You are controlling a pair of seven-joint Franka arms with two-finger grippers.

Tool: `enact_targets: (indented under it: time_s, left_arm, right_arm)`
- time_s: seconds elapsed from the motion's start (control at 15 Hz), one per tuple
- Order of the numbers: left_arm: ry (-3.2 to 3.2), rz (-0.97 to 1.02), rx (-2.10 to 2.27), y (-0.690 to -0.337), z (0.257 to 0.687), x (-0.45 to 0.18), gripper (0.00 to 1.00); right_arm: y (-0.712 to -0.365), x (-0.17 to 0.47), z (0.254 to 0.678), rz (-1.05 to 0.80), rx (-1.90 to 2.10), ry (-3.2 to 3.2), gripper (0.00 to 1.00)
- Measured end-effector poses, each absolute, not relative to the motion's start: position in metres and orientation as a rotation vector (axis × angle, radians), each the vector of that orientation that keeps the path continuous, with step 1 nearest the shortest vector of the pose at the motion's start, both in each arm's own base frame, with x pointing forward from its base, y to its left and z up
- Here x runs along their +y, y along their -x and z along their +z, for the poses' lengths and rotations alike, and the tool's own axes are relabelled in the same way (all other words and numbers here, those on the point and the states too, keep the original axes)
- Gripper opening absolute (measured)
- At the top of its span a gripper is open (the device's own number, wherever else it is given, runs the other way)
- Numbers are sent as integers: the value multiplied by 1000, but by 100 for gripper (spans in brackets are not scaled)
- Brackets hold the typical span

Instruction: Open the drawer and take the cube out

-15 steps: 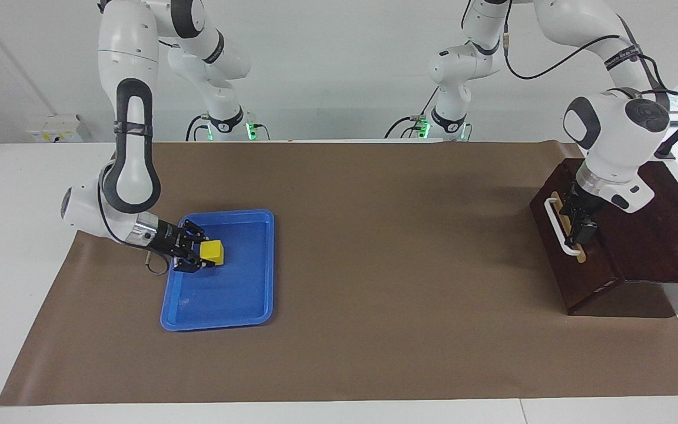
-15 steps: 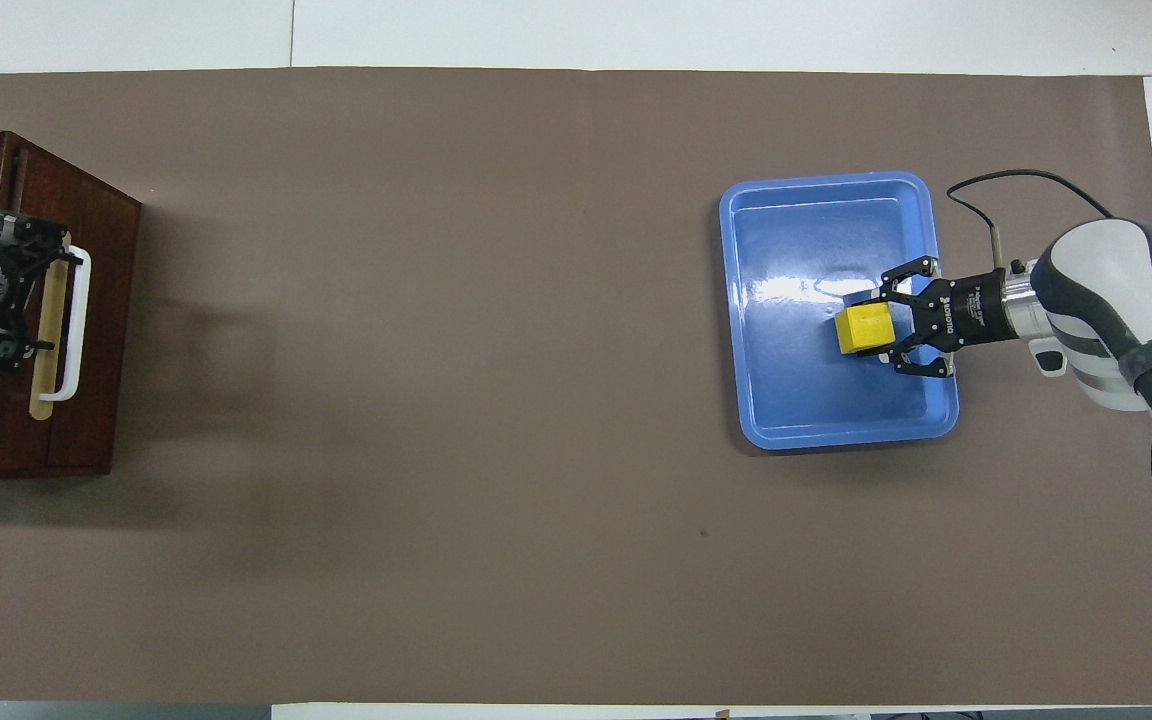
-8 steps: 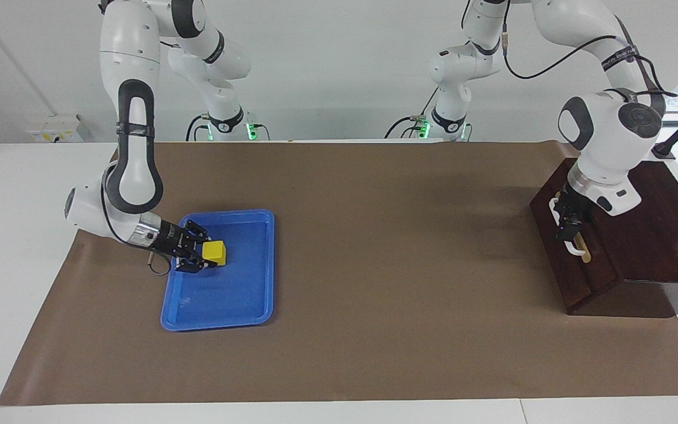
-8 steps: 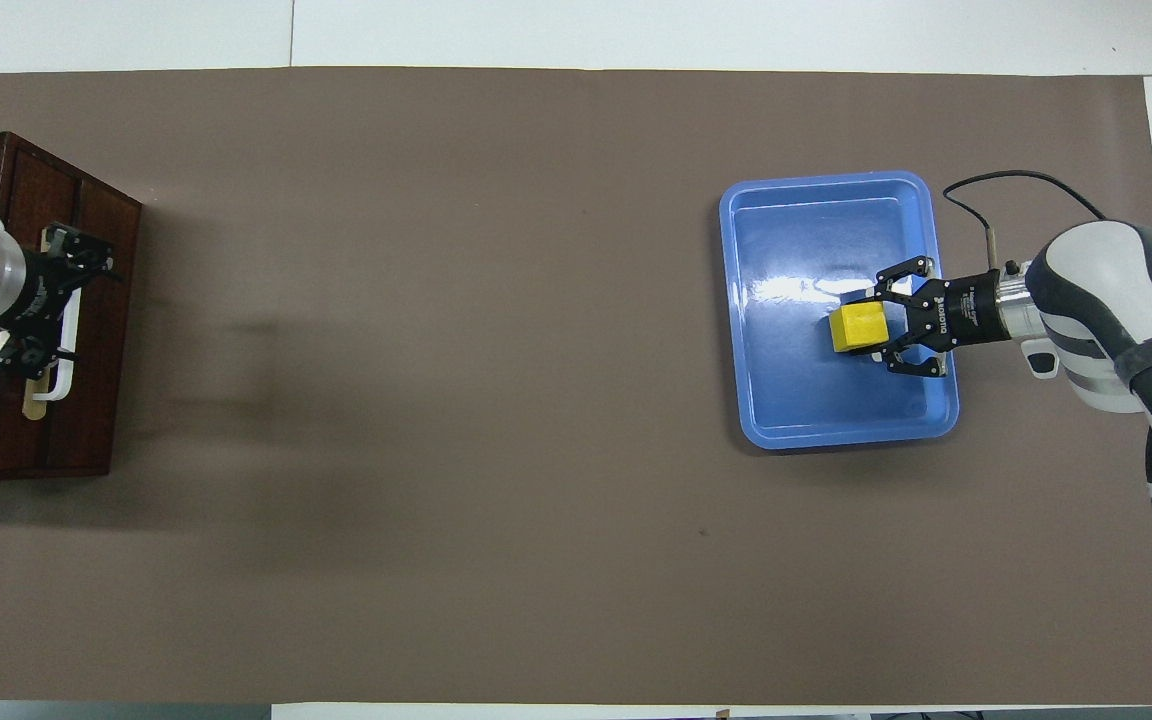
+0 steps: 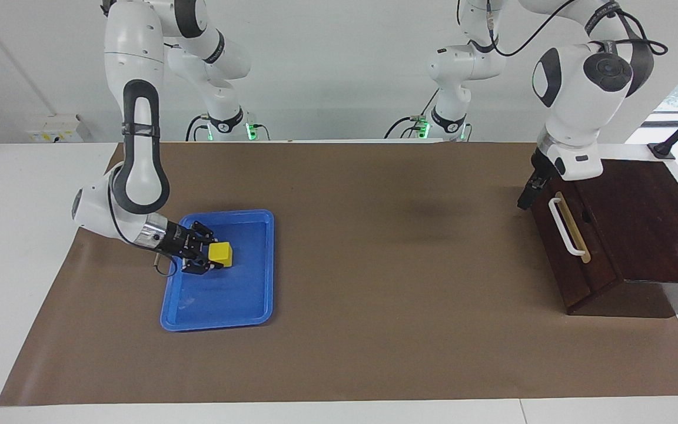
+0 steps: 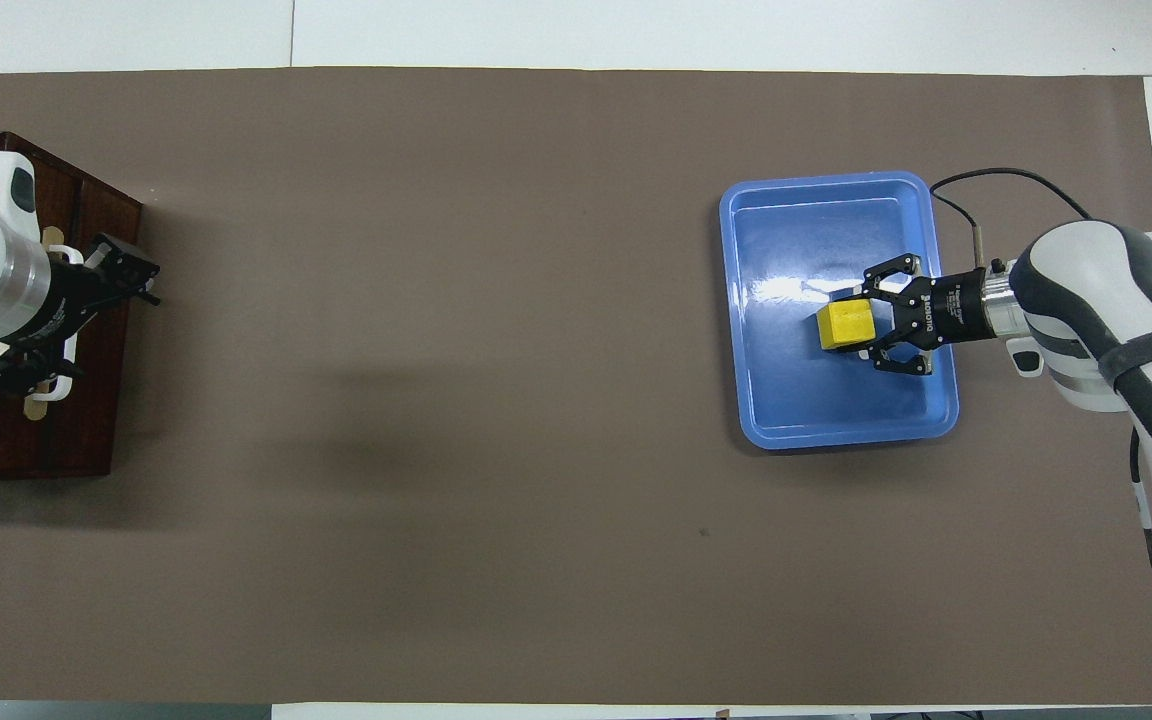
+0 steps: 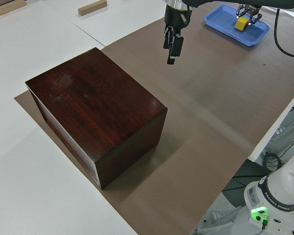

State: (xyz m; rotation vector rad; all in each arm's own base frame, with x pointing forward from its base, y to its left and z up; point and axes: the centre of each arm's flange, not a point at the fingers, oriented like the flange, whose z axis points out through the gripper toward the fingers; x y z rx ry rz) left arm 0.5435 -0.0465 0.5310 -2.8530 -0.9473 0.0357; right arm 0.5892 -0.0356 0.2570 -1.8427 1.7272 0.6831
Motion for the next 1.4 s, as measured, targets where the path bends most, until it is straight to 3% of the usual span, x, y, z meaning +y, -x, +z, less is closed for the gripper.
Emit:
enact_targets:
  time_s: [0.27,0.6,1.13,1.4]
  left_arm:
    - [2991,144,-520,-534,571,-56,100]
    - [3096,247,-160,-531,565,-70,100]
    - [3106,330,-9,-537,553,-71,100]
    - [3110,315,8,-537,560,-72,100]
  right_arm:
    - [-591,-30,261,690,1739,1834,100]
    - [-601,-23,302,681,1718,1814,100]
    - [-584,-25,476,468,1384,2373,100]
    - [-573,-31,528,317,981,2726,100]
